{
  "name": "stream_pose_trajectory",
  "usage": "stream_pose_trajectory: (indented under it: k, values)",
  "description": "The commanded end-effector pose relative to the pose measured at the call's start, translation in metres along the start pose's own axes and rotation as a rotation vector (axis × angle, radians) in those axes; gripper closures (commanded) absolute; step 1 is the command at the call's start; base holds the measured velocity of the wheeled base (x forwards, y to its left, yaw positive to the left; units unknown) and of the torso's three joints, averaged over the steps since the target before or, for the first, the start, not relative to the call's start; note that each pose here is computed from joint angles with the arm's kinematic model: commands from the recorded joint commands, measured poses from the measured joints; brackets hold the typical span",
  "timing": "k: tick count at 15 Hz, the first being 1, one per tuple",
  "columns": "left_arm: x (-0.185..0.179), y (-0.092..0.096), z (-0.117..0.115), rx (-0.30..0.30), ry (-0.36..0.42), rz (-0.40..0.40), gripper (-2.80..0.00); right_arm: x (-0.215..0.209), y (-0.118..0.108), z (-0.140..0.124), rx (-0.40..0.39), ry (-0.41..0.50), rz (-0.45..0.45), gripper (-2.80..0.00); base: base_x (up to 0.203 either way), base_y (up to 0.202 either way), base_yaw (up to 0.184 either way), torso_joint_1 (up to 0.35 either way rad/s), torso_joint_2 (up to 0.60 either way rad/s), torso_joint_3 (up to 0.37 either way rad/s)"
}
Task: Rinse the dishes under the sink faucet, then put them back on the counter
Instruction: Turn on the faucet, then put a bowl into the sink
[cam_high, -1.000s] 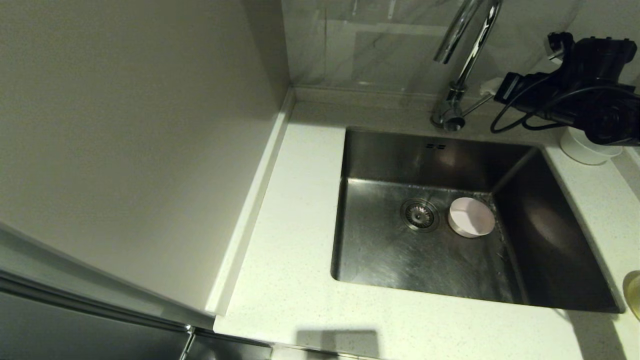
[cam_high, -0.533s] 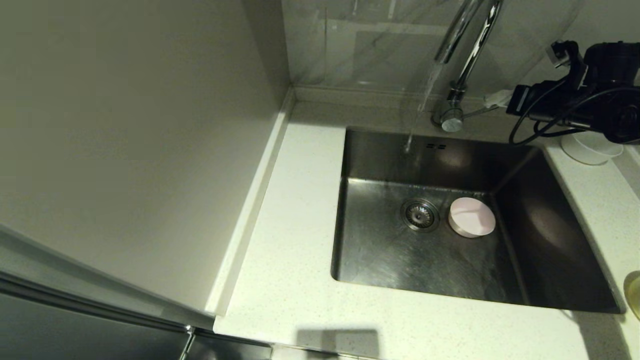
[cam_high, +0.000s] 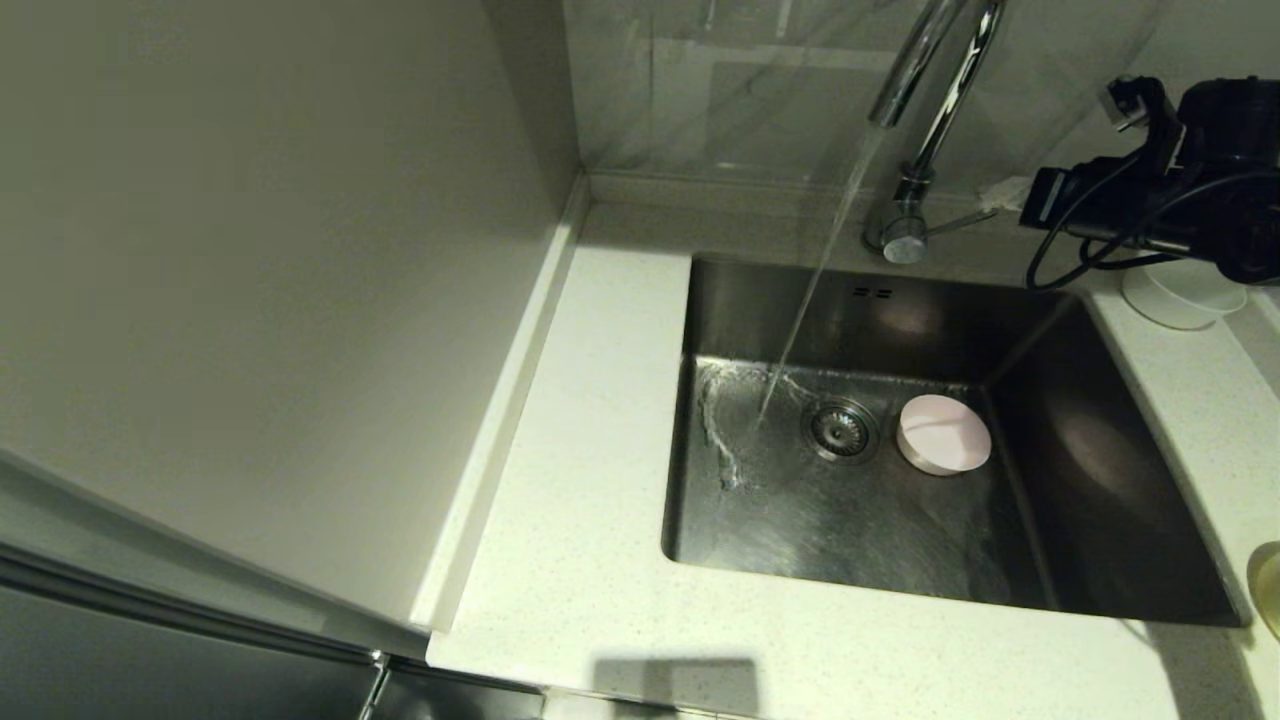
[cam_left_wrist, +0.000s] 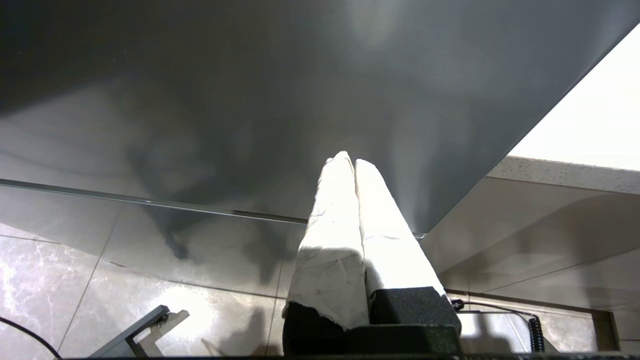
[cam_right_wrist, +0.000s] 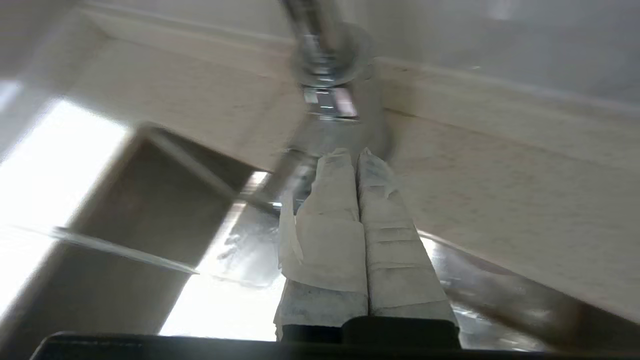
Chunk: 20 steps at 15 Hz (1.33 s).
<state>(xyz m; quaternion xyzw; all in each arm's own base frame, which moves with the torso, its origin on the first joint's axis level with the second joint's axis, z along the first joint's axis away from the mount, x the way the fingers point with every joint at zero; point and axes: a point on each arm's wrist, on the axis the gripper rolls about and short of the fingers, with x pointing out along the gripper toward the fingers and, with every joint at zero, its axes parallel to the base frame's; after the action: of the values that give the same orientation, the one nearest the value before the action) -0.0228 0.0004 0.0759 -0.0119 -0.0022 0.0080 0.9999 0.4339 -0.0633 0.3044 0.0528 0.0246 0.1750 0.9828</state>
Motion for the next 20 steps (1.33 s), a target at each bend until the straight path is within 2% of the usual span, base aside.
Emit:
stream_pose_trajectory:
  k: [1,3,6,7,8,10,11,12,16,20]
  values:
    - [0.0,0.0,0.0,-0.001,-0.002,0.001,0.0,-0.007,0.0,0.004,-0.016,0.025,-0.071,0.0,0.0,0.0,0.0,0.0,0.0,0.0]
    - [0.0,0.0,0.0,-0.001,-0.002,0.001,0.0,-0.022,-0.011,0.001,-0.008,0.128,-0.137,0.0,0.0,0.0,0.0,0.0,0.0,0.0]
    - [0.0,0.0,0.0,-0.001,-0.002,0.001,0.0,-0.051,-0.019,-0.014,0.034,0.382,-0.214,0.0,0.0,0.0,0.0,0.0,0.0,0.0]
    - [0.0,0.0,0.0,-0.001,-0.002,0.001,0.0,-0.061,-0.023,-0.02,0.017,0.473,-0.287,0.0,0.0,0.0,0.0,0.0,0.0,0.0]
    - [0.0,0.0,0.0,-0.001,-0.002,0.001,0.0,-0.067,-0.029,-0.023,-0.032,0.526,-0.363,0.0,0.0,0.0,0.0,0.0,0.0,0.0]
    - [0.0,0.0,0.0,-0.001,-0.002,0.001,0.0,-0.071,-0.046,-0.031,-0.177,0.596,-0.399,0.0,0.0,0.0,0.0,0.0,0.0,0.0]
    - [0.0,0.0,0.0,-0.001,-0.002,0.001,0.0,-0.07,-0.056,-0.035,-0.245,0.606,-0.402,0.0,0.0,0.0,0.0,0.0,0.0,0.0]
    - [0.0,0.0,0.0,-0.001,-0.002,0.001,0.0,-0.065,-0.066,-0.038,-0.286,0.573,-0.417,0.0,0.0,0.0,0.0,0.0,0.0,0.0]
    - [0.0,0.0,0.0,-0.001,-0.002,0.001,0.0,-0.052,-0.097,-0.045,-0.414,0.456,-0.466,0.0,0.0,0.0,0.0,0.0,0.0,0.0]
    - [0.0,0.0,0.0,-0.001,-0.002,0.001,0.0,-0.055,-0.114,-0.045,-0.469,0.407,-0.498,0.0,0.0,0.0,0.0,0.0,0.0,0.0]
